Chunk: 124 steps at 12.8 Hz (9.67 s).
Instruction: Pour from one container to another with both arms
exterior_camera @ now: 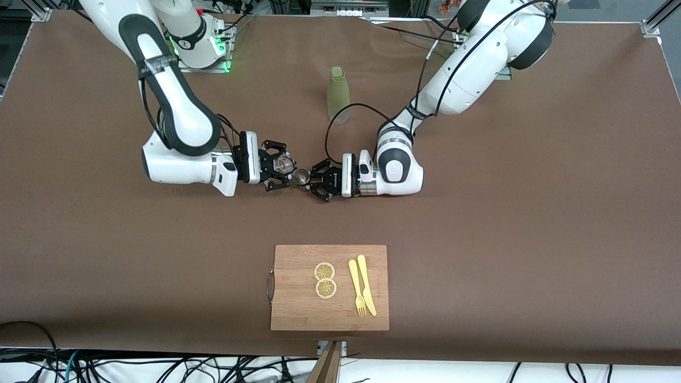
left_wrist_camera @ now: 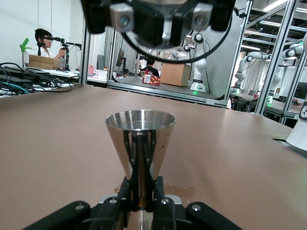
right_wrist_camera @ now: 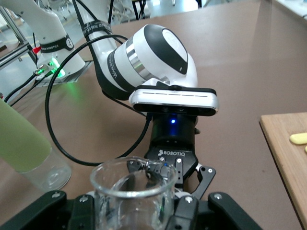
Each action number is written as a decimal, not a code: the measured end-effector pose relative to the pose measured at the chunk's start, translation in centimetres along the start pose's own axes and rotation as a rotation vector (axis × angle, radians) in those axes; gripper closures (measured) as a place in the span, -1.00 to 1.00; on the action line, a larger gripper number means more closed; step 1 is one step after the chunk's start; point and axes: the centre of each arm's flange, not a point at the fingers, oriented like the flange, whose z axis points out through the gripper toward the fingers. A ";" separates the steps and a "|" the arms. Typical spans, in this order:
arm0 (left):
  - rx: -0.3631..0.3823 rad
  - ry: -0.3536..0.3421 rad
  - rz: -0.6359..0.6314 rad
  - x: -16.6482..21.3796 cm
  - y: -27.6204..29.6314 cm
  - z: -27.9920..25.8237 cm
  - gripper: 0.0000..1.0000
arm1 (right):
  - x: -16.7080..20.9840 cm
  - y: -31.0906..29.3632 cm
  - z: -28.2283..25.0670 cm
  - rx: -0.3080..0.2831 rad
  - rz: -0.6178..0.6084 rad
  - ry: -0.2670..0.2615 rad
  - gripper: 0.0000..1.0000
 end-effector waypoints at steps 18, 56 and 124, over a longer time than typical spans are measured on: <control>0.010 0.001 0.013 0.5 -0.7 -0.3 0.58 | 2.8 -0.8 1.4 -0.036 0.094 -0.299 0.68; -0.067 -0.034 0.115 2.3 -4.2 -8.8 0.58 | -12.0 0.1 -15.8 -0.039 0.110 0.286 0.68; 0.157 -1.148 -0.557 35.8 -6.5 -53.7 -1.00 | 1.9 -8.7 -38.7 -0.821 1.532 -0.657 -1.00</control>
